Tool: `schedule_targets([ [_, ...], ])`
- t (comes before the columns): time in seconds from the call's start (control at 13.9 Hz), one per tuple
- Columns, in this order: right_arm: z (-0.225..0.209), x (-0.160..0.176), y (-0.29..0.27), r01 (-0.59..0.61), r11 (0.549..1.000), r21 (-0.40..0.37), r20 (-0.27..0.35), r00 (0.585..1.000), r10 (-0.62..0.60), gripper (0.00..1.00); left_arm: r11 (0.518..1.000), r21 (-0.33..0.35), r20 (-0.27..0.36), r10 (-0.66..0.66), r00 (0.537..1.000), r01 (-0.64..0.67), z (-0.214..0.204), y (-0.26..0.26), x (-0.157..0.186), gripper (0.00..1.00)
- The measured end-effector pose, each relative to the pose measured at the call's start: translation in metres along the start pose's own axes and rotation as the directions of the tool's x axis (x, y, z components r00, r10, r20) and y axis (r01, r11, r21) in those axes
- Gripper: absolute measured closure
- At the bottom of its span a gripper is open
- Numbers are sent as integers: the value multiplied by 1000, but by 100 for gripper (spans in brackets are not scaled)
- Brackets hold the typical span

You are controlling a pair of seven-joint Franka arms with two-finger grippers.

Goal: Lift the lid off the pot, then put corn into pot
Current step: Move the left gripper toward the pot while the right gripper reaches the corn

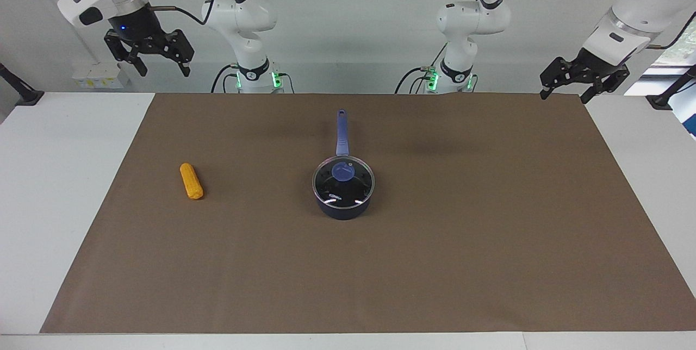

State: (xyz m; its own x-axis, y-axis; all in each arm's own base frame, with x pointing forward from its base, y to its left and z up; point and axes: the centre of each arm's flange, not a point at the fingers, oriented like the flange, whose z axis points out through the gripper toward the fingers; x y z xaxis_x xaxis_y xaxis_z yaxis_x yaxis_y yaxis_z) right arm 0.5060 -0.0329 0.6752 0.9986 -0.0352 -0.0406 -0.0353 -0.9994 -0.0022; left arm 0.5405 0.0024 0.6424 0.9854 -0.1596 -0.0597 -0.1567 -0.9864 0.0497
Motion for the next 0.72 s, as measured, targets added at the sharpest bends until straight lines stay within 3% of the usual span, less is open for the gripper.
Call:
schedule_targets([
  [0.43,3,1,-2,-38,999,0,-22,999,38,0,1000,0,1,-2,1000,2,0,-1,-2,0],
  [0.72,6,0,-4,-8,1000,-1,-16,1000,8,0,1000,-6,33,11,999,-11,18,6,0,0],
])
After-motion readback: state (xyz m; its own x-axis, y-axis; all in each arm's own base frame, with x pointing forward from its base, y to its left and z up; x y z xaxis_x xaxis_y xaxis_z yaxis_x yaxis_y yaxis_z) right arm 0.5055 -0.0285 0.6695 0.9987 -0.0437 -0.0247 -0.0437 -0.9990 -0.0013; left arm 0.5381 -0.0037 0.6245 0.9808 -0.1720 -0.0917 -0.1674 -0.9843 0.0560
